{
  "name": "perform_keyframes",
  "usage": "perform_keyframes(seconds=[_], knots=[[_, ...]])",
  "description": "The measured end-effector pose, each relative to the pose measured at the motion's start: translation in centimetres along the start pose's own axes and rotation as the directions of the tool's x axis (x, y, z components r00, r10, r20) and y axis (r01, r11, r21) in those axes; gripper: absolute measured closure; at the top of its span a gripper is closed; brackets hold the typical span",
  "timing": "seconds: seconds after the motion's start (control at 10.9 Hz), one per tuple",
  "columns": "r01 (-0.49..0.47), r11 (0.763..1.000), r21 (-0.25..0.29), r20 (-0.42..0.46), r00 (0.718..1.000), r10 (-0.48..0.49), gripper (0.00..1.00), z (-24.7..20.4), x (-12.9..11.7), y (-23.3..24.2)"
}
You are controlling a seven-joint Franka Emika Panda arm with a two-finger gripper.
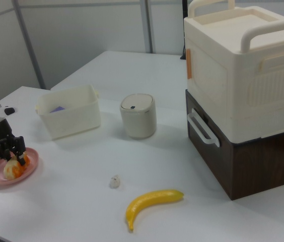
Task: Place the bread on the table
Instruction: 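Lower the gripper onto the bread and close it, then lift the bread off the plate and carry it beside the plate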
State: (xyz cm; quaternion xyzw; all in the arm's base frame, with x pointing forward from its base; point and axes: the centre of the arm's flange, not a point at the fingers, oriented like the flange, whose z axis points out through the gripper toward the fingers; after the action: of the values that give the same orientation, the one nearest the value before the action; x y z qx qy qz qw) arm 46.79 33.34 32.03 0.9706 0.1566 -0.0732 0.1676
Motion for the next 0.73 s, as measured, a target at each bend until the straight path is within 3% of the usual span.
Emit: perform_keyframes(seconds=[0.09, 0.27, 0.46, 0.64, 0.73], knots=[[0.01, 1.0, 0.001, -0.006, 1.0, -0.01, 0.66, -0.3, 0.1, 0.2], [0.058, 0.998, 0.003, -0.018, 0.998, -0.058, 0.85, -1.2, 0.1, 0.7], [0.104, 0.993, 0.051, -0.003, 0.995, -0.104, 0.87, -3.6, 0.0, 2.2], [0.125, 0.984, 0.129, 0.021, 0.991, -0.129, 0.91, -7.5, 0.5, 8.1], [0.118, 0.983, 0.139, 0.019, 0.992, -0.121, 0.91, -8.2, 0.9, 11.5]])
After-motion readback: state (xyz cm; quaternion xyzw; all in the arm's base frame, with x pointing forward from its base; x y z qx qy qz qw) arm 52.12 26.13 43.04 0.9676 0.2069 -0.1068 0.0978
